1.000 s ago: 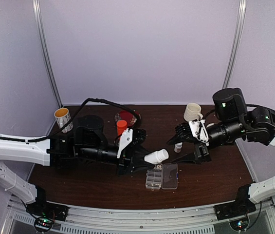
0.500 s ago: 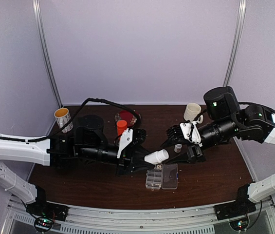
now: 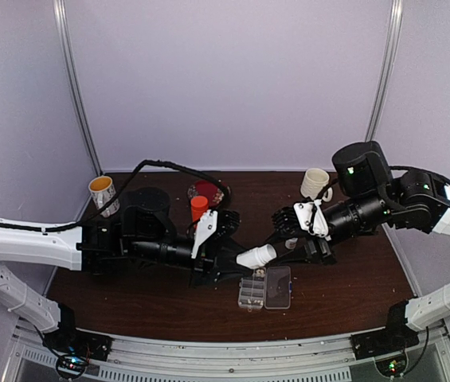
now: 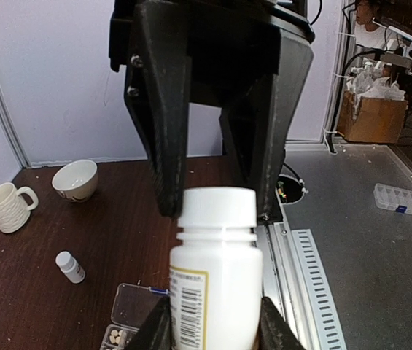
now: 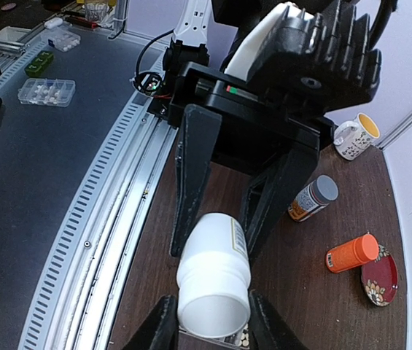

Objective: Sort the pills into containers
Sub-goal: Screw the lid of the pill bottle onto the pill bottle.

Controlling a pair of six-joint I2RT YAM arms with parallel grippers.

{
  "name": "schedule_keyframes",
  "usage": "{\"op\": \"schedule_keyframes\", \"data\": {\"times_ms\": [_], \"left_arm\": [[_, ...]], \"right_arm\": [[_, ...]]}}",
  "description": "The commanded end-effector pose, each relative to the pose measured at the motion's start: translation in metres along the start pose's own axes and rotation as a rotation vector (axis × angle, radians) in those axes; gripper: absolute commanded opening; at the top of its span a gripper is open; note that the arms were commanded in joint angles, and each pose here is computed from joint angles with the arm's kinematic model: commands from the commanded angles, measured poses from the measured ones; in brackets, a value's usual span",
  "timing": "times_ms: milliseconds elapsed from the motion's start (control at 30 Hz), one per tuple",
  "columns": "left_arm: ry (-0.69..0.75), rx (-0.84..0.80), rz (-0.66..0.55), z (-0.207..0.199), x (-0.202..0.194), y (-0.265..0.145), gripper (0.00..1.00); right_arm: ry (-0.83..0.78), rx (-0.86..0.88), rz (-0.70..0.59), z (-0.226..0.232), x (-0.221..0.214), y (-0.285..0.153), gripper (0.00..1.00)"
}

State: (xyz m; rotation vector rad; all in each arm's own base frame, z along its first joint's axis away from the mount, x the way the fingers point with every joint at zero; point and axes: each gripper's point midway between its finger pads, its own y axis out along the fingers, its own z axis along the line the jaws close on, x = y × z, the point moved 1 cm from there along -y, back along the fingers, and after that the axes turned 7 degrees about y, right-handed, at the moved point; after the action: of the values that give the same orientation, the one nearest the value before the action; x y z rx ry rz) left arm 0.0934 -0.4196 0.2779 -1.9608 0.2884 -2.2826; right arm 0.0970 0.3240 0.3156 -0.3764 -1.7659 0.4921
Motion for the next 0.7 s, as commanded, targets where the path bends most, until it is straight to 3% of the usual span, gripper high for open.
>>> {"op": "schedule_keyframes", "data": {"times_ms": [0,333,667], "left_arm": [[0.020,-0.004,-0.074,0.004,0.025,-0.001,0.00],[-0.015,-0.040,-0.128,-0.001,0.034,-0.002,0.00],[-0.067,-0.149,-0.228,-0.013,0.059,0.000,0.00]], "right_arm": [[-0.033,-0.022,-0.005,-0.003,0.008,-0.003,0.33],[-0.088,-0.028,-0.014,-0.003,0.006,0.002,0.17],[-0.290,-0.013,-0.060,0.002,0.007,0.008,0.17]]}}
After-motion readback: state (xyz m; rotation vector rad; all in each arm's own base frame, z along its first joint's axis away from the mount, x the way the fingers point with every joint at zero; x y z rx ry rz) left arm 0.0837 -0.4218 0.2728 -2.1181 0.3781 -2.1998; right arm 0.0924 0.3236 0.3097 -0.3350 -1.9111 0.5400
